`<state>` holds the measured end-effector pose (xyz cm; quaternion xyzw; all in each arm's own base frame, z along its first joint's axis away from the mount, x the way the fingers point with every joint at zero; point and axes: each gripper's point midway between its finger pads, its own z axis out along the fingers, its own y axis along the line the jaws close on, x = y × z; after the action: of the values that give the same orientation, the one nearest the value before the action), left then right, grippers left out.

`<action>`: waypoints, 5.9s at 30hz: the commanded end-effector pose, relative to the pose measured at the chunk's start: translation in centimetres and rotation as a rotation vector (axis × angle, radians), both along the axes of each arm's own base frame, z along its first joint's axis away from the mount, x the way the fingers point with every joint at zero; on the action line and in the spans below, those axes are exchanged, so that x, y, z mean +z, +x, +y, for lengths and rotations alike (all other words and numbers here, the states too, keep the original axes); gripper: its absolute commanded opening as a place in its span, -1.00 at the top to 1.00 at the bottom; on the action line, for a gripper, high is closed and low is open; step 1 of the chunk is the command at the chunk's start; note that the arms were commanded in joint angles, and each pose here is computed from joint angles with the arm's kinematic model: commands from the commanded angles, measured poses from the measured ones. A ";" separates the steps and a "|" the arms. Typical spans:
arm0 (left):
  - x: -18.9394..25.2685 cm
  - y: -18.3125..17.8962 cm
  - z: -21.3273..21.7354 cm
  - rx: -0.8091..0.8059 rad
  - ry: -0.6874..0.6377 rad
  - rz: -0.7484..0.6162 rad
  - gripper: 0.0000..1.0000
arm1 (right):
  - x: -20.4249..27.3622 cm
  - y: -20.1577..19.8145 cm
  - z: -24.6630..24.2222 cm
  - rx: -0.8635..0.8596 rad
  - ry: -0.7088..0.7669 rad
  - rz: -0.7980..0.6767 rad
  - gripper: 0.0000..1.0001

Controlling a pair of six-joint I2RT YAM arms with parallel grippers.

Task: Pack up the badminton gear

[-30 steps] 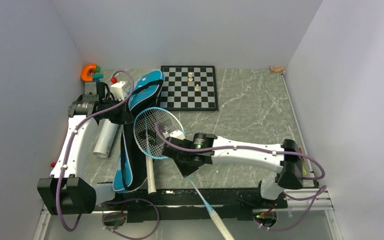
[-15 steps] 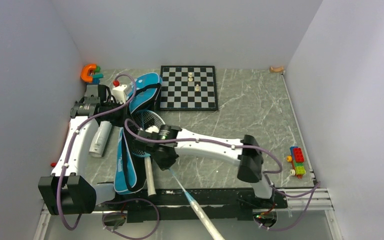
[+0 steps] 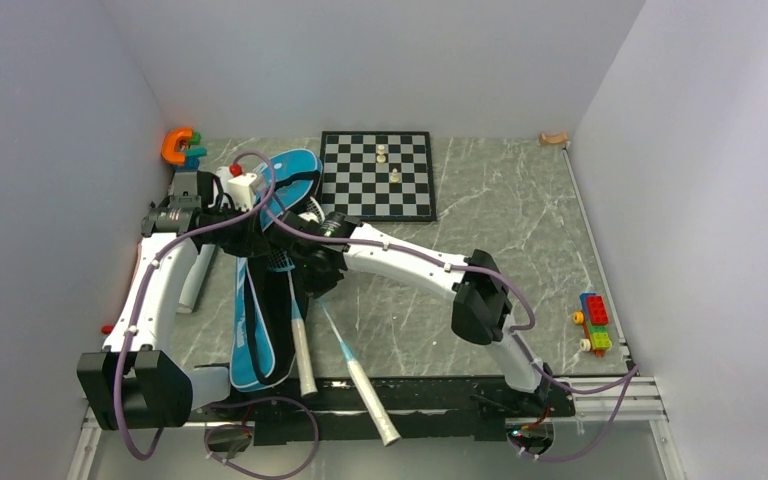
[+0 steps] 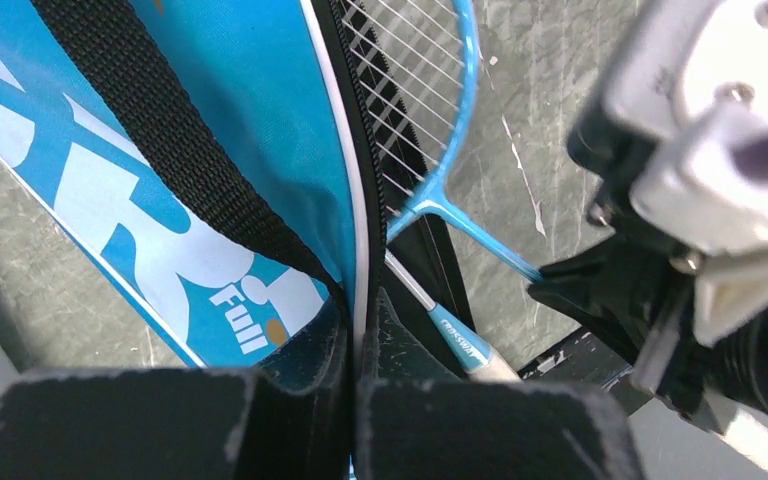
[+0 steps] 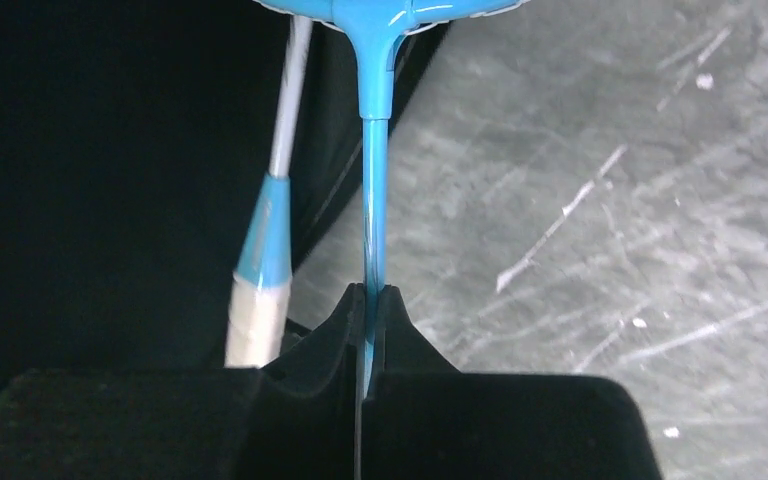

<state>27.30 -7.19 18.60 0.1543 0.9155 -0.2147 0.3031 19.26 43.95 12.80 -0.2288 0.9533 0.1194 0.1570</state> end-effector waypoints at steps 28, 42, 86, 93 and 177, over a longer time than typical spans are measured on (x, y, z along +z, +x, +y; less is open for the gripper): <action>1.2 -2.8 -2.0 -0.146 -0.082 0.009 1.00 | 5.4 12.7 8.4 -0.179 0.671 -0.072 1.00; 0.8 -3.3 -2.2 -0.176 -0.087 0.024 1.00 | -0.8 11.1 7.8 -0.201 0.652 0.013 0.61; 0.9 -3.9 -2.3 -0.166 -0.066 0.034 1.00 | -9.3 14.0 4.9 -0.342 0.716 0.116 -0.09; 0.9 -4.3 -2.9 -0.193 -0.064 0.031 1.00 | -10.5 12.5 5.0 -0.338 0.707 0.151 0.70; 2.3 -20.0 -27.6 -1.220 -0.226 0.083 -0.99 | 7.5 -4.8 -20.4 -0.874 0.743 -0.006 1.00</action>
<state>9.18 -33.96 19.71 0.6046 0.6666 -0.4197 0.1179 13.67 23.97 18.77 0.2310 0.8750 0.3491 0.2434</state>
